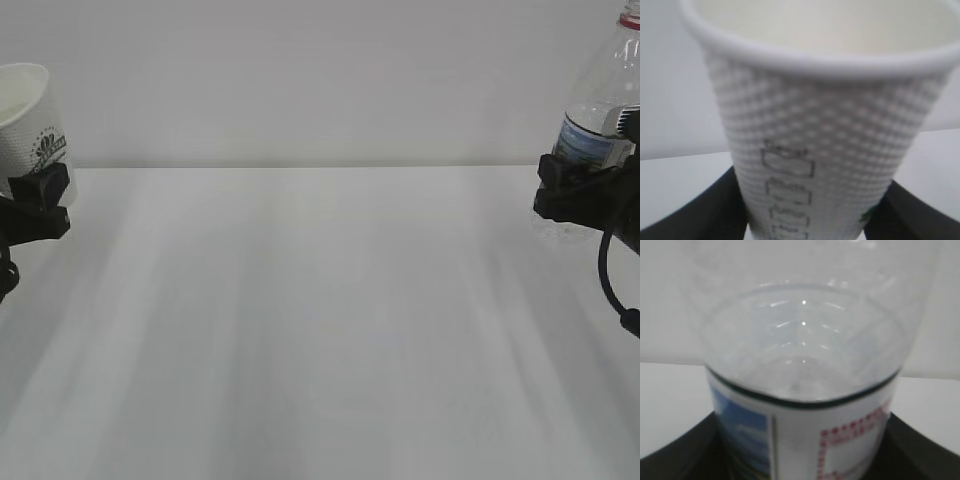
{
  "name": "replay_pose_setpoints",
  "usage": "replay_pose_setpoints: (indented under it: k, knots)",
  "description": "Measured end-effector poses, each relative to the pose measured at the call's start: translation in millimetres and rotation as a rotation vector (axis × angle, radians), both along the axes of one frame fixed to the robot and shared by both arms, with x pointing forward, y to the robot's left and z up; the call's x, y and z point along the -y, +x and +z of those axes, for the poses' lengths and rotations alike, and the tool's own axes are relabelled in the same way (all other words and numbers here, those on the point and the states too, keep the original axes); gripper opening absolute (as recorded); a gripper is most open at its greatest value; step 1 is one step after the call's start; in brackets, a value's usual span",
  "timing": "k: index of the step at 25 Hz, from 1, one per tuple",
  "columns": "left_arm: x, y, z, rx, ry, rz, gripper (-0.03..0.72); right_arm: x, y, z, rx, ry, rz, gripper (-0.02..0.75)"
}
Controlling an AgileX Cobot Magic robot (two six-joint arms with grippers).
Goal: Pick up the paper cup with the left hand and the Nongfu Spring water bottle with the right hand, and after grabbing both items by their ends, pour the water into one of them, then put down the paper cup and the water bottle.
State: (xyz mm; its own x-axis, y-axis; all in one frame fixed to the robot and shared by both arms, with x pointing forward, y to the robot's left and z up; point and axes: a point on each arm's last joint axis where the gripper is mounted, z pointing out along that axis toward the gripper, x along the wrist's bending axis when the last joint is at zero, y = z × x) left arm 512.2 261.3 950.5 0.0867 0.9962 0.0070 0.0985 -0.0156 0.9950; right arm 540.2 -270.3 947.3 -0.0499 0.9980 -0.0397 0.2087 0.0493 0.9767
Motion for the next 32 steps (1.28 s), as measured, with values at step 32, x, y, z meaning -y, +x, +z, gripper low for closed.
replay_pose_setpoints:
  k: [32]
  knots:
    - [-2,60,-47,-0.068,-0.037,0.041,0.454,0,0,0,0.002,0.000,0.000,0.505]
